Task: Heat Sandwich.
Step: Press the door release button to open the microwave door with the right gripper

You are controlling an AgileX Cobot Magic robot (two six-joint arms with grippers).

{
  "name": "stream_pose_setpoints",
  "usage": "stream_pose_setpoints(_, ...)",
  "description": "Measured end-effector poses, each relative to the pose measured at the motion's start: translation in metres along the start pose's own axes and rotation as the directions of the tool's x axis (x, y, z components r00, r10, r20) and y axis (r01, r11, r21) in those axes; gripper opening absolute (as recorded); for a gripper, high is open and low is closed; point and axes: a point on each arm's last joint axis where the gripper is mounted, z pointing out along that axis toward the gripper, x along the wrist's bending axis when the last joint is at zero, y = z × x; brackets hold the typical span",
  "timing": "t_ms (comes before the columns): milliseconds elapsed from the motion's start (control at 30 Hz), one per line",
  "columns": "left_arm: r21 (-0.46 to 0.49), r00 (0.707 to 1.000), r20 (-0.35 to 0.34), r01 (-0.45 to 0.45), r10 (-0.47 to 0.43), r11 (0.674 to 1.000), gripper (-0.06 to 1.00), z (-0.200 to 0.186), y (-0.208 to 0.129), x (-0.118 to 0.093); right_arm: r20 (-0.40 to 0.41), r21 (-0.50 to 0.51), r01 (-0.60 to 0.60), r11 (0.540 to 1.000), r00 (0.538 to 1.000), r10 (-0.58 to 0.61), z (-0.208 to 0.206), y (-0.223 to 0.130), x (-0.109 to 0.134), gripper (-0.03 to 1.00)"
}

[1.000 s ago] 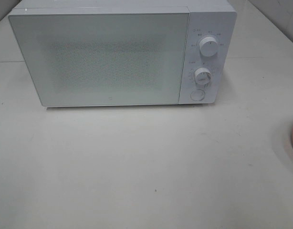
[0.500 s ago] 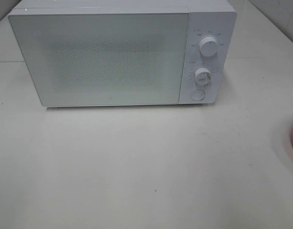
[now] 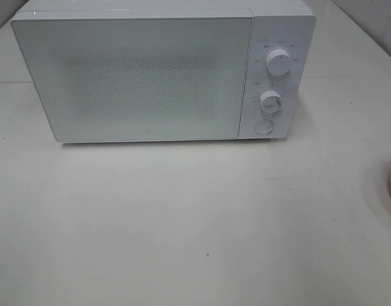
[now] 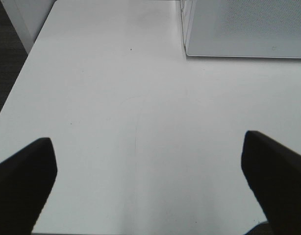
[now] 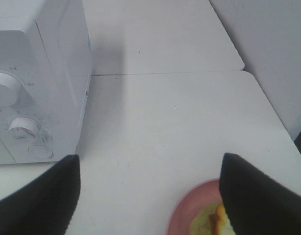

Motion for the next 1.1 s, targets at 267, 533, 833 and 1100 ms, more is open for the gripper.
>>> stream_pose_setpoints(267,0.0,1.0,0.0,0.0,0.0,1.0,0.97,0.0,0.0,0.0,-0.013,-0.013,0.002,1.0,1.0,-0.002,0.036,-0.003,0.002,0.76)
stream_pose_setpoints(533,0.0,1.0,0.0,0.0,0.0,1.0,0.97,0.0,0.0,0.0,-0.028,-0.146,-0.036,0.989,0.999,0.032,0.043,-0.024,0.003,0.74)
stream_pose_setpoints(833,0.0,1.0,0.0,0.0,0.0,1.0,0.97,0.0,0.0,0.0,-0.009,-0.263,0.006,0.965,1.0,-0.009,0.054,-0.037,0.003,0.73)
stream_pose_setpoints(1100,0.0,1.0,0.0,0.0,0.0,1.0,0.97,0.0,0.0,0.0,-0.083,-0.279,0.082,0.957,0.991,-0.109,0.068,-0.05,0.031,0.73)
